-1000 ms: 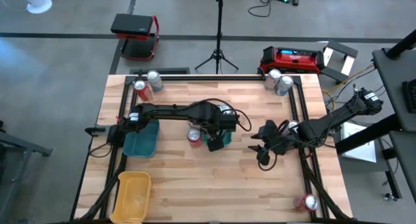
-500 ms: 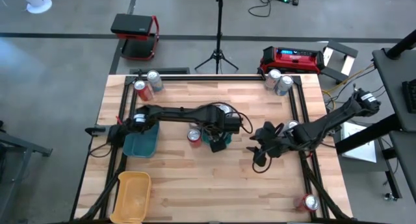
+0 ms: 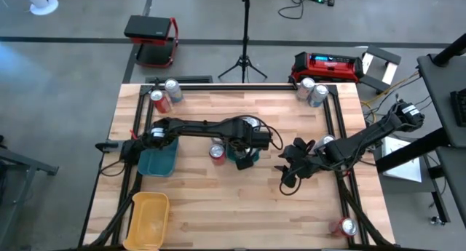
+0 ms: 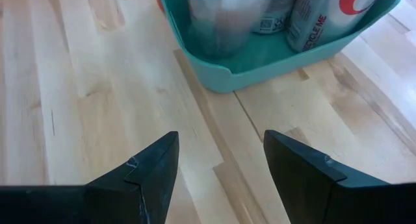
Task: Sort soda cans
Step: Put the left red-silver soda can into the light green bin, then put the bottom red-silver soda can into the light green bin
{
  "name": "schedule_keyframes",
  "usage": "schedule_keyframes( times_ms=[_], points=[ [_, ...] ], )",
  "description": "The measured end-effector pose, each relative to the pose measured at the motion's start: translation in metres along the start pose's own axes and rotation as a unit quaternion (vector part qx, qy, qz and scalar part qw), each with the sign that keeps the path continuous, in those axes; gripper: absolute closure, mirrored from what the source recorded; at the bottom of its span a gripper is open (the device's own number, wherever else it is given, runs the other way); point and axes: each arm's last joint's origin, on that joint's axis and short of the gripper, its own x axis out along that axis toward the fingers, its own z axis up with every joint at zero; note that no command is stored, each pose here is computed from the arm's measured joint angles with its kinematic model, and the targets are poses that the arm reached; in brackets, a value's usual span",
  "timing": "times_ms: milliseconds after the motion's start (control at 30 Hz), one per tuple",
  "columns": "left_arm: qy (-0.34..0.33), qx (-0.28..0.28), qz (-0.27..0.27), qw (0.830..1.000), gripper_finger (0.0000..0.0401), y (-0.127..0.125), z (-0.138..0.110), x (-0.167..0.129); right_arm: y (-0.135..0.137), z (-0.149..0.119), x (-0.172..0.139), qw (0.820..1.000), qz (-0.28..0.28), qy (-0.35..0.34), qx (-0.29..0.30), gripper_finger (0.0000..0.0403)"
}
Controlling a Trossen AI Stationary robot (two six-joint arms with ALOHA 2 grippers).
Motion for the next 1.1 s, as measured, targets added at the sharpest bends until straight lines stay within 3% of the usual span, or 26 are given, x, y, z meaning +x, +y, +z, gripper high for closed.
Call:
schedule_keyframes(
  times_ms=[367, 500, 667, 800, 967, 1100],
  points=[
    [-0.001, 0.004, -0.001, 1.000, 0.0087, 0.000, 0.000, -0.001, 0.000, 0.000, 0.000, 1.000, -0.001, -0.001, 0.000, 0.0181],
    [-0.007, 0.008, -0.002, 1.000, 0.0093, 0.002, -0.001, -0.006, -0.003, 0.002, 0.001, 0.999, -0.040, -0.031, -0.001, 0.0181],
    [-0.025, 0.007, -0.009, 1.000, 0.0095, 0.005, -0.007, -0.026, -0.013, 0.008, 0.013, 0.994, -0.086, -0.045, 0.056, 0.0179],
    [-0.054, 0.010, -0.014, 0.998, 0.0095, 0.005, -0.015, -0.050, -0.016, 0.013, 0.024, 0.993, -0.086, -0.039, 0.070, 0.0154],
    [-0.107, 0.015, 0.007, 0.994, 0.0095, 0.003, -0.029, -0.084, -0.028, 0.012, 0.041, 0.992, -0.124, -0.006, 0.031, 0.0112],
    [-0.147, 0.014, 0.011, 0.989, 0.0095, -0.001, -0.043, -0.110, -0.037, 0.010, 0.063, 0.986, -0.167, 0.013, -0.020, 0.0100]
  ],
)
